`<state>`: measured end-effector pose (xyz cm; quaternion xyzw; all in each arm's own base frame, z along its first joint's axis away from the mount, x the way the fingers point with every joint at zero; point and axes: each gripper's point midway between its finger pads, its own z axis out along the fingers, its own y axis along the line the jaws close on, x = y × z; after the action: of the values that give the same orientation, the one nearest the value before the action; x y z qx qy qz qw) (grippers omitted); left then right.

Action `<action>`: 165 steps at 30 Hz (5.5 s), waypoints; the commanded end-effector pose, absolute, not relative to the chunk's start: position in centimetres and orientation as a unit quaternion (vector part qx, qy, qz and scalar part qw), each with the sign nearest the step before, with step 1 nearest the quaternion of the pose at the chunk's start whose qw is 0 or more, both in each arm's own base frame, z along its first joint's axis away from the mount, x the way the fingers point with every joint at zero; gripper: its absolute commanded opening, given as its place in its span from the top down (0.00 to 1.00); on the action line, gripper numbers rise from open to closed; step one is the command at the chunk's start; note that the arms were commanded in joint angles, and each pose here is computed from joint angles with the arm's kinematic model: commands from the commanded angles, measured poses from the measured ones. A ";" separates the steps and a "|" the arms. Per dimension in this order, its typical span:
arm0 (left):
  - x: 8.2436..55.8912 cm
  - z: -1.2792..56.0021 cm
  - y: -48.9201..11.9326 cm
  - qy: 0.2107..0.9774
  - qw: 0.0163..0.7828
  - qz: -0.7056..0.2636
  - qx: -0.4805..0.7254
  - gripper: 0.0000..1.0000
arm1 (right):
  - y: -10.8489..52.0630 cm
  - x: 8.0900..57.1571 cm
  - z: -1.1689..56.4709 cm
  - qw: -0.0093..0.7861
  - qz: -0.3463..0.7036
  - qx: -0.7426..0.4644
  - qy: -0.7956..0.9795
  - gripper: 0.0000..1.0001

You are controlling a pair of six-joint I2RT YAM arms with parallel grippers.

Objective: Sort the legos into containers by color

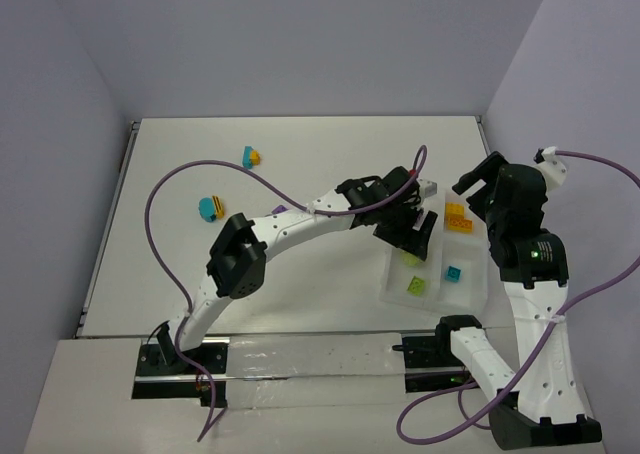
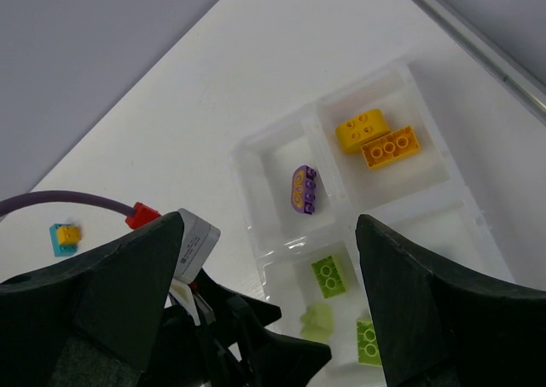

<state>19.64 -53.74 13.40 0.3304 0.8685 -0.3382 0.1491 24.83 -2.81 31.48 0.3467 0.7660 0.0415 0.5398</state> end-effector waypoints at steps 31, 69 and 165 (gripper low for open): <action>32.9 8.9 -23.0 0.962 0.243 0.015 -0.127 0.24 | -1.3 26.4 30.6 0.534 0.080 0.328 0.775 0.12; 38.9 5.6 -25.1 0.952 0.255 0.020 -0.167 0.54 | -0.4 27.6 29.0 0.500 0.081 0.307 0.806 0.12; 29.5 29.5 -36.2 0.730 0.058 -0.657 0.179 1.00 | 24.9 31.5 31.7 0.539 0.141 -0.390 0.733 0.46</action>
<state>30.47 -36.21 27.88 0.1585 0.7436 -0.6477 0.0497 30.81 23.95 28.40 -0.4007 0.7594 0.1316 0.4955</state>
